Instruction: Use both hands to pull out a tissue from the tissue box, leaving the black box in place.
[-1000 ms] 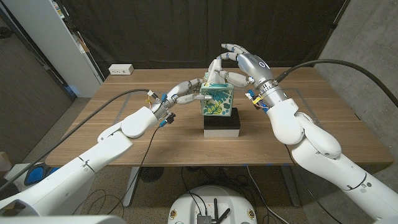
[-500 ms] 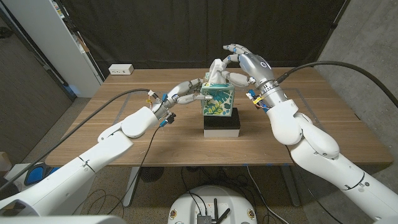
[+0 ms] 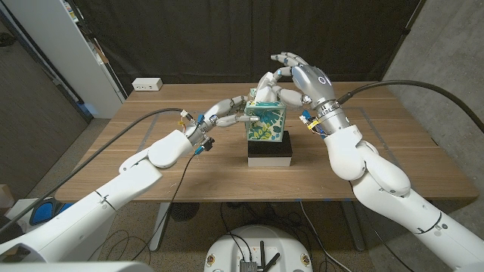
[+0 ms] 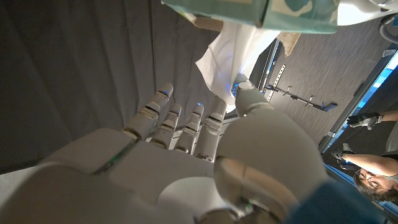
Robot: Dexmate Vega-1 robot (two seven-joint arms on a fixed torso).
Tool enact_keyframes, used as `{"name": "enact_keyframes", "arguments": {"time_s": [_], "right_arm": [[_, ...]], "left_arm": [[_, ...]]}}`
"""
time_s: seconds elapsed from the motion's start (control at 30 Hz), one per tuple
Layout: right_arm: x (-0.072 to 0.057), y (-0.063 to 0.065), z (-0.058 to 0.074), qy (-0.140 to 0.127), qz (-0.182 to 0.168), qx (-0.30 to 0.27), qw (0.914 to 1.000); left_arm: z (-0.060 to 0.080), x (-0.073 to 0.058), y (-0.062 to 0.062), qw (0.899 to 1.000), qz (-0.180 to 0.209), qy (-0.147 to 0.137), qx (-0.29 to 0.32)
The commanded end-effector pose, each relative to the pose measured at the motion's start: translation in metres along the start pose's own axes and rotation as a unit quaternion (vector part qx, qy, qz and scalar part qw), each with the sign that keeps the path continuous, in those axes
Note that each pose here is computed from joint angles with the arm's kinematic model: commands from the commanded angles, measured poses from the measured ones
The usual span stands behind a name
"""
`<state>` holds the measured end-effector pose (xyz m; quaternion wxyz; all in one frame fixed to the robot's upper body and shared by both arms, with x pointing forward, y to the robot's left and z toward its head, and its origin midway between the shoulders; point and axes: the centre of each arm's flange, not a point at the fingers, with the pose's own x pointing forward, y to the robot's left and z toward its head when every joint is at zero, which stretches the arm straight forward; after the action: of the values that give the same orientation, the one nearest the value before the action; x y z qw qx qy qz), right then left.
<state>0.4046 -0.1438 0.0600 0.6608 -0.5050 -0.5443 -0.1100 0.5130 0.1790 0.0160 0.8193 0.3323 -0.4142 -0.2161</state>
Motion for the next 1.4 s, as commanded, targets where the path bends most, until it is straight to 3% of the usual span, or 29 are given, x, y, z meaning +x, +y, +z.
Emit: {"name": "enact_keyframes", "arguments": {"time_s": [0.03,0.43,0.9,1.4], "right_arm": [[-0.005,0.004,0.002,-0.03,-0.037,-0.023,0.9986],[-0.005,0.004,0.001,-0.063,-0.102,-0.038,0.9921],[0.001,-0.004,-0.005,-0.071,-0.166,-0.028,0.9832],[0.008,-0.011,-0.013,-0.072,-0.21,-0.021,0.9749]], "left_arm": [[0.0,0.001,-0.001,1.0,-0.001,0.001,0.001],[0.002,0.002,-0.002,1.0,-0.003,0.004,0.002],[0.003,0.004,-0.002,1.0,-0.004,0.005,0.006],[0.005,0.008,-0.001,1.0,-0.006,0.004,0.009]]}}
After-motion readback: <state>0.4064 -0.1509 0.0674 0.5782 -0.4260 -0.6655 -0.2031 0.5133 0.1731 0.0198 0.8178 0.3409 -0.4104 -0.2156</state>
